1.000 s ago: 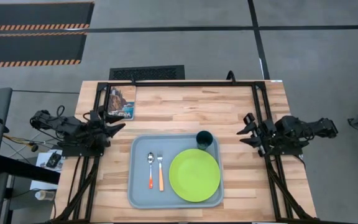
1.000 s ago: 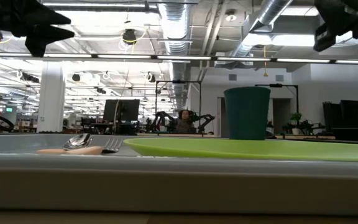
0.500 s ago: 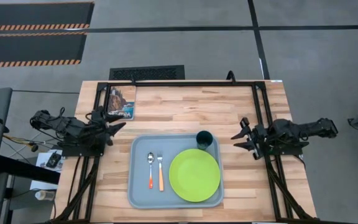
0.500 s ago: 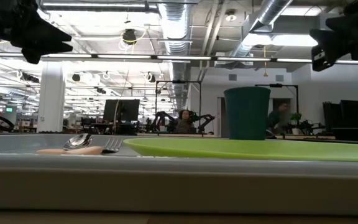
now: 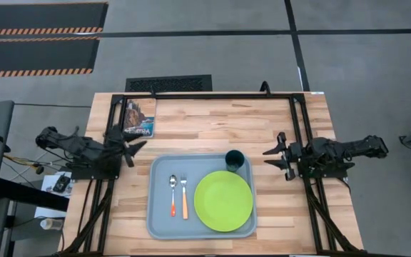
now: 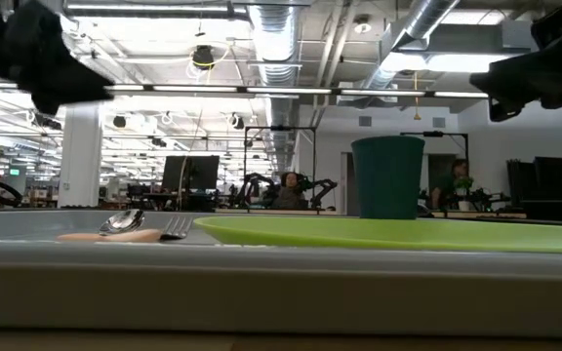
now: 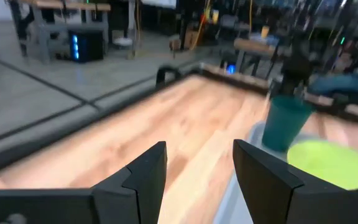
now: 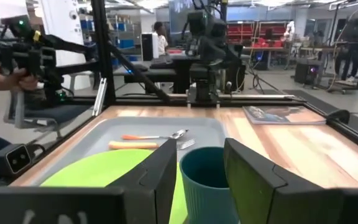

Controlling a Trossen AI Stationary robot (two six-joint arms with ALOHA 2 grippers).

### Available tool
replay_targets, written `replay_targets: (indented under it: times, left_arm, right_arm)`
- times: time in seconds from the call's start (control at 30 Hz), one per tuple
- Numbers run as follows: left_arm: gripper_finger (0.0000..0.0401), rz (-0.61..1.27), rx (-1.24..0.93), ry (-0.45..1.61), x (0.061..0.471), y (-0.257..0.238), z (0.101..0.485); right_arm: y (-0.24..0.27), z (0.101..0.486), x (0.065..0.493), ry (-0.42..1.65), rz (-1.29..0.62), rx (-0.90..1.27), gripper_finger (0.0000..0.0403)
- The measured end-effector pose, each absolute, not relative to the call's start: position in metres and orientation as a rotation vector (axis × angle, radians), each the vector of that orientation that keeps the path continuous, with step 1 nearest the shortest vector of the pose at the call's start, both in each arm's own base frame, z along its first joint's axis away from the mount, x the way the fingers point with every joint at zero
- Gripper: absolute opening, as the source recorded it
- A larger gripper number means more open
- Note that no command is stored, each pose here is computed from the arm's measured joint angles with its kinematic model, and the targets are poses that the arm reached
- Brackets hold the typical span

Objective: Pick and place plate/cup/fork/spoon on tray
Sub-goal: Return to Home Position

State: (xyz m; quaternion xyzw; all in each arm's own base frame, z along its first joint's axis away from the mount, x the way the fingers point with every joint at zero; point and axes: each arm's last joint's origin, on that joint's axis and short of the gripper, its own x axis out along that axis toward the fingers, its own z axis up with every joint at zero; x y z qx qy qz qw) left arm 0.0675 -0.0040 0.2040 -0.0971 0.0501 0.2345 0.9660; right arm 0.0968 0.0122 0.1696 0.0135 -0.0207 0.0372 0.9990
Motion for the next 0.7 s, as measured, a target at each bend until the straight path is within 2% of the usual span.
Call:
replay_targets:
  times: [0.17,0.4,0.5,0.7]
  left_arm:
    - [0.0173,0.488,-0.251,0.104,0.08,-0.009,0.17]
    - [0.0173,0.326,-0.178,0.038,0.085,-0.014,0.182]
    - [0.0173,0.196,-0.096,0.059,0.086,-0.018,0.182]
    - [0.0173,-0.21,0.11,0.022,0.089,-0.031,0.174]
  right_arm:
    - [0.012,0.169,0.097,-0.038,0.074,0.03,0.0157]
    - [0.012,0.169,0.097,-0.039,0.073,0.03,0.0157]
    - [0.012,0.169,0.097,-0.04,0.073,0.03,0.0157]
    - [0.012,0.169,0.097,-0.039,0.073,0.03,0.0157]
